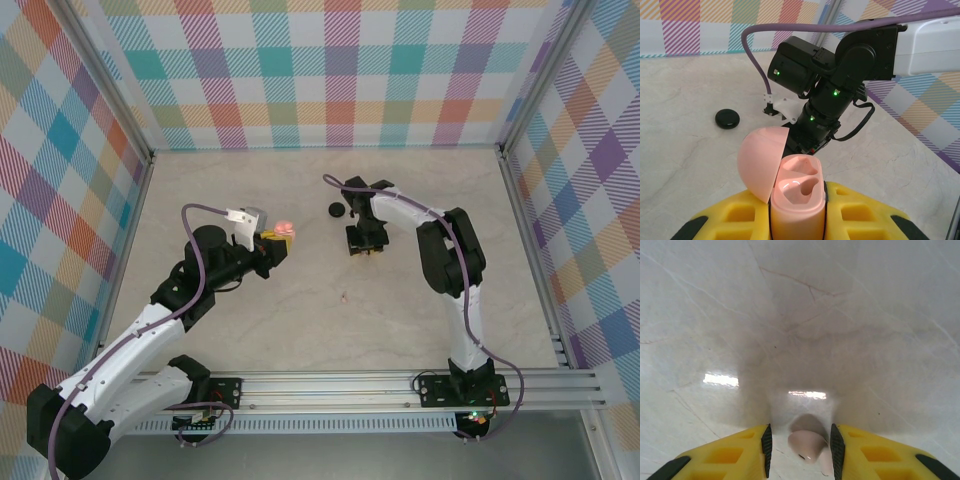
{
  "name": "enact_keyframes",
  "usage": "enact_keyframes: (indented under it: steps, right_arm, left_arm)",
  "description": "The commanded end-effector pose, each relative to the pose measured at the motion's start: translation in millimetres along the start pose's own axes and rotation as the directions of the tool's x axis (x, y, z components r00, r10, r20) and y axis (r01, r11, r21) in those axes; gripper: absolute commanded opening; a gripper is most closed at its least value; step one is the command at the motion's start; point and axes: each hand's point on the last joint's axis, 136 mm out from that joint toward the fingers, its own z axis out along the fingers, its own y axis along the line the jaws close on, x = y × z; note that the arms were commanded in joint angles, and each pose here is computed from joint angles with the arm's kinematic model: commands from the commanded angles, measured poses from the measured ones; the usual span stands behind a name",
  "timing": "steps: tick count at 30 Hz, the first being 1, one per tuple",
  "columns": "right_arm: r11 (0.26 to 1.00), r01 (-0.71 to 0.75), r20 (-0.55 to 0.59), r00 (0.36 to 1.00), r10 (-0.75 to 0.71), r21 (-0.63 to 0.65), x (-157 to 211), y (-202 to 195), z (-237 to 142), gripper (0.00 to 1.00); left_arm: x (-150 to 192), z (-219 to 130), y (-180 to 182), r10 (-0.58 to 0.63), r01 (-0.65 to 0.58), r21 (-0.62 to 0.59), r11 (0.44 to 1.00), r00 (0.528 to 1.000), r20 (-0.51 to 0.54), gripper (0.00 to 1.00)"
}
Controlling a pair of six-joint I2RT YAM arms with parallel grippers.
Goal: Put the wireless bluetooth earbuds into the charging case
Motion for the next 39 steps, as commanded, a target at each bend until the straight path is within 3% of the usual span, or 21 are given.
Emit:
enact_keyframes:
  steps: [1, 21, 39]
  right_arm:
    - [1.000, -0.004, -0.028, 1.000, 0.005, 0.030, 4, -3, -1, 0.39]
    - [0.998, -0.012, -0.074, 0.997, 0.016, 0.056, 10, -5, 12, 0.30]
    - [0.999, 0.046, 0.101, 0.994, -0.042, -0.029, 1, 3, -24, 0.24]
  left_arm:
    - [-16, -3, -4, 0.000, -0.001, 0.020, 1.000, 0.999, 0.047, 0.13]
    - [-16, -2, -4, -0.001, 0.000, 0.018, 1.000, 0.999, 0.045, 0.13]
    - [0, 17, -2, -0.059, 0.059, 0.048, 0.997, 0.998, -0.003, 0.14]
